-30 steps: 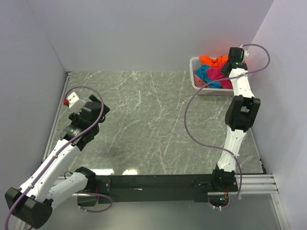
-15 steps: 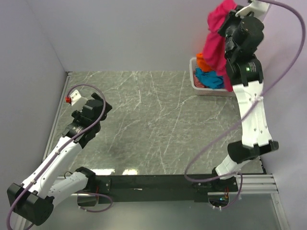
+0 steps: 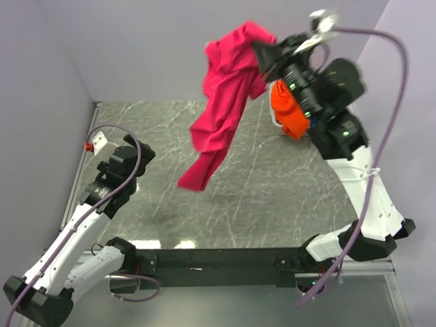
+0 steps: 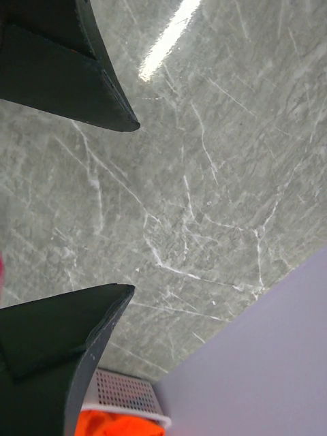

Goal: Fold and stack the t-shirts
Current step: Move the tshirt to the center of the board

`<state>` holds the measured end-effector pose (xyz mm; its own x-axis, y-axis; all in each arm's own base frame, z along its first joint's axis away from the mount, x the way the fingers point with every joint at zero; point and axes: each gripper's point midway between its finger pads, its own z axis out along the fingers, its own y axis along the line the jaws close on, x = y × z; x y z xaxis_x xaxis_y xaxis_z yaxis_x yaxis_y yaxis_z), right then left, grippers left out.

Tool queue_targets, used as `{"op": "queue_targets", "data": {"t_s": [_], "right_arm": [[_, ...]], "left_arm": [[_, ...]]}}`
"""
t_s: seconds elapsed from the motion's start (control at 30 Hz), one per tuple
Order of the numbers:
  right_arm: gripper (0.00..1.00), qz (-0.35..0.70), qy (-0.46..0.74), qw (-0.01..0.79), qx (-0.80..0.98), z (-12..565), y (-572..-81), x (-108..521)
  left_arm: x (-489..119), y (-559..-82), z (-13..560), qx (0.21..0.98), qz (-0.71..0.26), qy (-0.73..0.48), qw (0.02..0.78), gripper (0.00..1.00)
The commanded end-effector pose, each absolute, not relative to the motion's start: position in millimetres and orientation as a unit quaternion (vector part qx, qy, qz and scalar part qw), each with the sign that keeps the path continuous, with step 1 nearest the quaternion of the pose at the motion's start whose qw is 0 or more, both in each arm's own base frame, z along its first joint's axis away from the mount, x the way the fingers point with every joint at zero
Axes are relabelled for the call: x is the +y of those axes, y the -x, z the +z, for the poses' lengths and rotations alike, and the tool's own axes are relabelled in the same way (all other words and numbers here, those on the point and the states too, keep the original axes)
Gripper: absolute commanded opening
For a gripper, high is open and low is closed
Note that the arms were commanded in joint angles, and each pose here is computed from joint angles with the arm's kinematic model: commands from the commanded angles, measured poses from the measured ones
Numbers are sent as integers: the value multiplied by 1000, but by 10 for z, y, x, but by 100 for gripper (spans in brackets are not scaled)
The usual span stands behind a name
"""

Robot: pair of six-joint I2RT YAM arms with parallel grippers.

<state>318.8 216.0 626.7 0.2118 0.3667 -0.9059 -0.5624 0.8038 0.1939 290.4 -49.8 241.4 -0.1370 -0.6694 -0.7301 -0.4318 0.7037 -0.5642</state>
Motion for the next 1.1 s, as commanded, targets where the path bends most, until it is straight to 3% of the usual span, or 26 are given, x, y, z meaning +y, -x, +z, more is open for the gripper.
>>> {"op": "queue_targets", "data": {"t_s": [0.0,0.1,0.13,0.27,0.4,0.47,0.7,0.87,1.07], "right_arm": [[8,273,30,716,641,5354,-3519,2152],[23,201,-46,655,727,4120,-3663,1787],[38,195,-65,643,738,3883,-3621,1652],[55,150,-164,493,841,2208,-3576,984],[64,110,-178,480,852,1893,-3361,785],[82,142,-151,491,846,1940,-3309,893],[84,183,-39,464,866,1803,-3190,1551],[84,220,45,408,885,1627,-3211,2368],[84,143,77,371,914,1348,-3614,2691]], "left_arm": [[-384,-2781,2399,729,-111,405,541,99],[-408,-2734,2245,733,-121,409,530,99],[-442,-2724,2186,738,-126,405,524,99],[-550,-2686,1791,776,-117,396,477,100],[-698,-2603,1362,819,-113,378,416,99],[-785,-2551,1175,836,-118,370,386,99],[-923,-2504,866,858,-127,360,343,99],[-917,-2515,678,869,-102,361,323,99],[-853,-2541,488,872,-78,369,314,99]]}}
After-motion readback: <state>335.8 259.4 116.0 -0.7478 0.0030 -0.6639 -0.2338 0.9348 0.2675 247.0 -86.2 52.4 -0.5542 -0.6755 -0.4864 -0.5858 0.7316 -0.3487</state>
